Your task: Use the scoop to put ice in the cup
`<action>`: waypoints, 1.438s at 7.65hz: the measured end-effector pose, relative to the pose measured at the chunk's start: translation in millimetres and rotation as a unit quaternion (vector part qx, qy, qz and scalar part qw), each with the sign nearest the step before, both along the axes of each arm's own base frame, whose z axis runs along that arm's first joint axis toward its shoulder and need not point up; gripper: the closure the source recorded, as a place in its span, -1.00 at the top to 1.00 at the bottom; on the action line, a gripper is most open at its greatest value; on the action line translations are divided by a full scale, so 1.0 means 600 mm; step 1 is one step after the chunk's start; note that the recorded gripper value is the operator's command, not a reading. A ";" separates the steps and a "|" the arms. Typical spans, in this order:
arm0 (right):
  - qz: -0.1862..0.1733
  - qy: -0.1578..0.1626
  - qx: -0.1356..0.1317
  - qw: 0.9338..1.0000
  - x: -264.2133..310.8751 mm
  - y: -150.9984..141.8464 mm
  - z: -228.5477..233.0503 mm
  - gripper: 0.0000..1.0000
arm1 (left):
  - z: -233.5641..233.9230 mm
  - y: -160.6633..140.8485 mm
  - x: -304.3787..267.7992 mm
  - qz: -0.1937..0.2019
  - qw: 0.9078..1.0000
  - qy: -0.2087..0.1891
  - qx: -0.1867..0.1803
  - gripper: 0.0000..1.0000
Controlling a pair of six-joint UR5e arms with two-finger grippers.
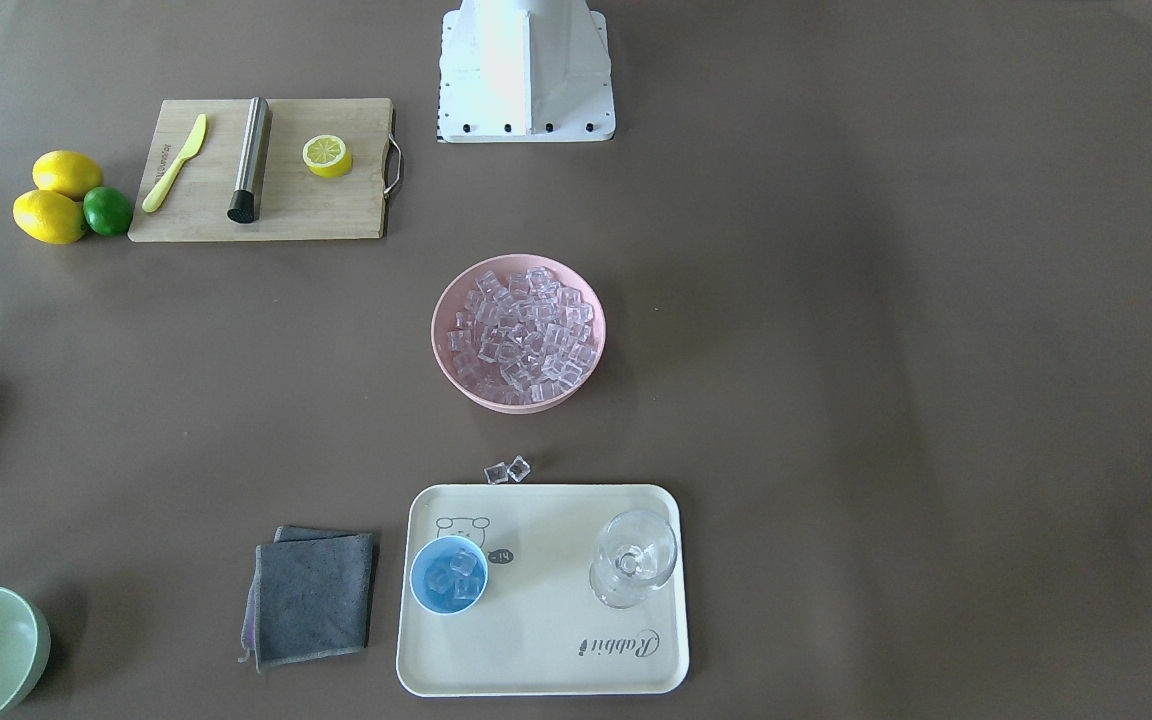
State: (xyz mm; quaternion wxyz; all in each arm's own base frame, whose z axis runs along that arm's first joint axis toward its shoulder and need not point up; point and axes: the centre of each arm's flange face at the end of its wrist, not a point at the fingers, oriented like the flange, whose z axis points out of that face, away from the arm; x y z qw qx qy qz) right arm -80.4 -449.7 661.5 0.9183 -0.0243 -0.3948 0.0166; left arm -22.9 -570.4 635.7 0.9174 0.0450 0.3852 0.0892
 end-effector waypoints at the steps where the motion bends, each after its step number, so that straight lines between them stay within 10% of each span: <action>1: -0.001 -0.001 0.005 1.000 0.031 -0.002 0.002 1.00 | -0.020 0.002 -0.013 0.004 1.000 -0.003 -0.016 0.99; 11: -0.027 0.026 0.031 0.999 0.228 0.022 0.003 1.00 | 0.020 0.057 -0.037 0.002 0.998 -0.043 -0.047 0.98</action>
